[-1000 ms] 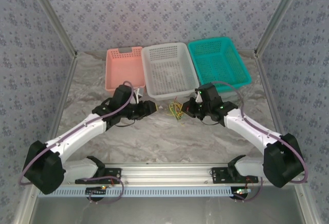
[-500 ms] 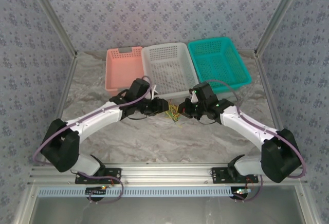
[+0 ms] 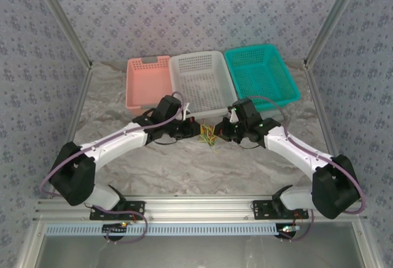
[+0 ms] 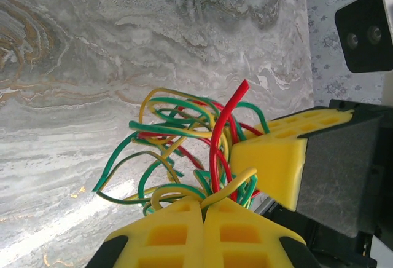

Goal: Untangle the cables

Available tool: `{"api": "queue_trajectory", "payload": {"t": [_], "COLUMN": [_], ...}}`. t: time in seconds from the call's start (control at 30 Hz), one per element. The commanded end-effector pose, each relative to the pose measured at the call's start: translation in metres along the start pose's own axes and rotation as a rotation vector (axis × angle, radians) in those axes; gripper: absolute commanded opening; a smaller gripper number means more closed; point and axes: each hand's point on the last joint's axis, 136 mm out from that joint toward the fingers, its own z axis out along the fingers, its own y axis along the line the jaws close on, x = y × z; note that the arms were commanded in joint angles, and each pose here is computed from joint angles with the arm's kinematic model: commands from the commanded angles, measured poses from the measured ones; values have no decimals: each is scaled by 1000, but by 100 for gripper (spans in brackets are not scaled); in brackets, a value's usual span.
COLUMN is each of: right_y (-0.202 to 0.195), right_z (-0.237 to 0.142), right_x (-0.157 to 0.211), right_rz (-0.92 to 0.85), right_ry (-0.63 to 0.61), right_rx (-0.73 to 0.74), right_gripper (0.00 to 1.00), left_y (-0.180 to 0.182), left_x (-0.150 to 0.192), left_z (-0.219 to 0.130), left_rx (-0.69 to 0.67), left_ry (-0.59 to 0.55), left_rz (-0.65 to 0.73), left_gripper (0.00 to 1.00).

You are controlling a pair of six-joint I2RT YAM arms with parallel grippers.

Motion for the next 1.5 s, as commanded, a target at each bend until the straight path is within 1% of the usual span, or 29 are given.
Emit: {"api": "queue_trajectory", "payload": {"t": [0.0, 0.17, 0.27, 0.43, 0.53, 0.57, 0.6, 0.63, 0.67, 0.73, 0.8, 0.97, 1.03, 1.13, 1.17, 1.3, 1.33, 1.4, 1.47], "right_y": [-7, -18, -21, -20, -18, -17, -15, -12, -8, -2, 4, 17, 20, 25, 25, 19, 16, 10, 4], "right_z": [-16, -25, -29, -31, -29, -28, -26, -24, -21, -16, -14, -12, -11, -11, -11, -10, -10, -11, -12], "right_x": [-8, -11, -13, -18, -17, -16, -14, -12, -10, -5, -1, 6, 9, 11, 12, 10, 10, 7, 3], "right_rz": [19, 37, 48, 62, 61, 56, 54, 50, 50, 51, 51, 66, 81, 87, 90, 110, 118, 132, 146], "right_ry": [-36, -40, -53, -70, -59, -55, -48, -33, -11, 35, 73, 155, 187, 203, 209, 202, 201, 190, 182], "right_rx": [2, 21, 20, 5, -5, -13, -21, -41, -65, -102, -134, -197, -213, -238, -240, -230, -223, -209, -199], "right_gripper": [0, 0, 0, 0, 0, 0, 0, 0, 0, 0, 0, 0, 0, 0, 0, 0, 0, 0, 0], "left_y": [18, 39, 43, 49, 37, 28, 21, 11, 2, -15, -27, -33, -36, -37, -37, -38, -38, -37, -38], "left_x": [6, 13, 15, 23, 20, 17, 15, 12, 10, 9, 7, 4, 2, 1, 1, -2, -3, -3, 0], "left_z": [-17, -33, -39, -39, -37, -35, -33, -30, -27, -21, -15, -5, -1, 5, 7, 9, 8, 4, 1], "left_rx": [-96, -177, -175, -181, -124, -84, -50, -10, 26, 98, 150, 180, 198, 212, 214, 219, 216, 205, 202], "left_ry": [-36, -73, -89, -64, -68, -67, -66, -62, -54, -35, -15, 0, 4, 14, 16, 3, -2, -12, -7], "left_rz": [12, -18, -41, -50, -53, -49, -43, -32, -17, 14, 34, 51, 55, 55, 53, 57, 59, 61, 66], "left_gripper": [0, 0, 0, 0, 0, 4, 18, 28, 36, 46, 51, 54, 52, 44, 40, 12, 9, 5, 6]}}
